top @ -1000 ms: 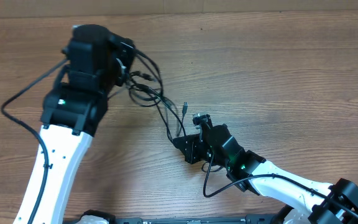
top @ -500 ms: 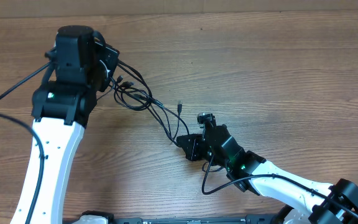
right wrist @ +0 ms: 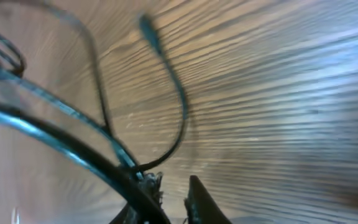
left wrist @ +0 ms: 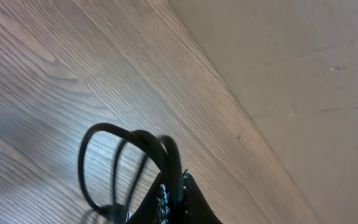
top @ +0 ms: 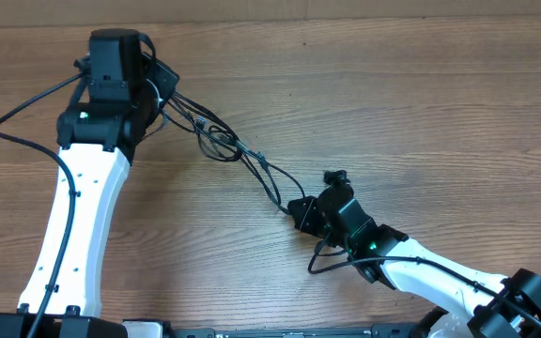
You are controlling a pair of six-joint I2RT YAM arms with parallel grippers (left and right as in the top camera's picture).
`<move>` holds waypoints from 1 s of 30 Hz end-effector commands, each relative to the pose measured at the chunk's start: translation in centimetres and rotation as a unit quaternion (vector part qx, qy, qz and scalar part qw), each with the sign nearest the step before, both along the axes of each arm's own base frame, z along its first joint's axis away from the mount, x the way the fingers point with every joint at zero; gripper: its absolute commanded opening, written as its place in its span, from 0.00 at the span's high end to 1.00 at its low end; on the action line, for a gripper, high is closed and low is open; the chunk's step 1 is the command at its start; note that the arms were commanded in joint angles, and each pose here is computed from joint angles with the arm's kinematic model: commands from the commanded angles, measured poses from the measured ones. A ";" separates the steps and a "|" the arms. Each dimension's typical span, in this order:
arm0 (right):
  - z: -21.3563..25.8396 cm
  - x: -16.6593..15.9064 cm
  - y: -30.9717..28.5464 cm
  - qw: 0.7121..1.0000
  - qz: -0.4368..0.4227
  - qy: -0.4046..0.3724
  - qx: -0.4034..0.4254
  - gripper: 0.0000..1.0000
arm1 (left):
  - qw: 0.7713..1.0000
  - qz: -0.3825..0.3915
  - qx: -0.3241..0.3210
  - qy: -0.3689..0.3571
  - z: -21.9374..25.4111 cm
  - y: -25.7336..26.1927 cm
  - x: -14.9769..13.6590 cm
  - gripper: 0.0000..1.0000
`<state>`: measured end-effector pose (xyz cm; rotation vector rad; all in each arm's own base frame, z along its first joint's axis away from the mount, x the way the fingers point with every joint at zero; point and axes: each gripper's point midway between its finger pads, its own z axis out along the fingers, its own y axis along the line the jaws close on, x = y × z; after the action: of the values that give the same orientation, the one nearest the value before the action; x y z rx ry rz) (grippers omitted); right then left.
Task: Untangle cables
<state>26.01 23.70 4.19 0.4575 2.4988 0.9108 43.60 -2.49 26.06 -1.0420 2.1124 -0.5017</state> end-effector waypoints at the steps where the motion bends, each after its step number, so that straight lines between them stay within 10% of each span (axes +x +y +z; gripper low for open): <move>1: -0.2 0.9 -1.8 0.997 -0.076 0.024 0.008 0.82 | 0.999 0.003 0.041 -0.024 1.6 2.6 0.5 0.96; 30: -0.1 1.0 -1.8 0.996 -0.079 0.024 0.013 0.32 | 0.978 -0.208 0.015 0.027 -0.6 -7.8 -2.8 0.81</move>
<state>26.74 22.04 3.61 0.6777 2.4785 0.8782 40.59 -9.95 24.65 -0.6527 2.4079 -0.6992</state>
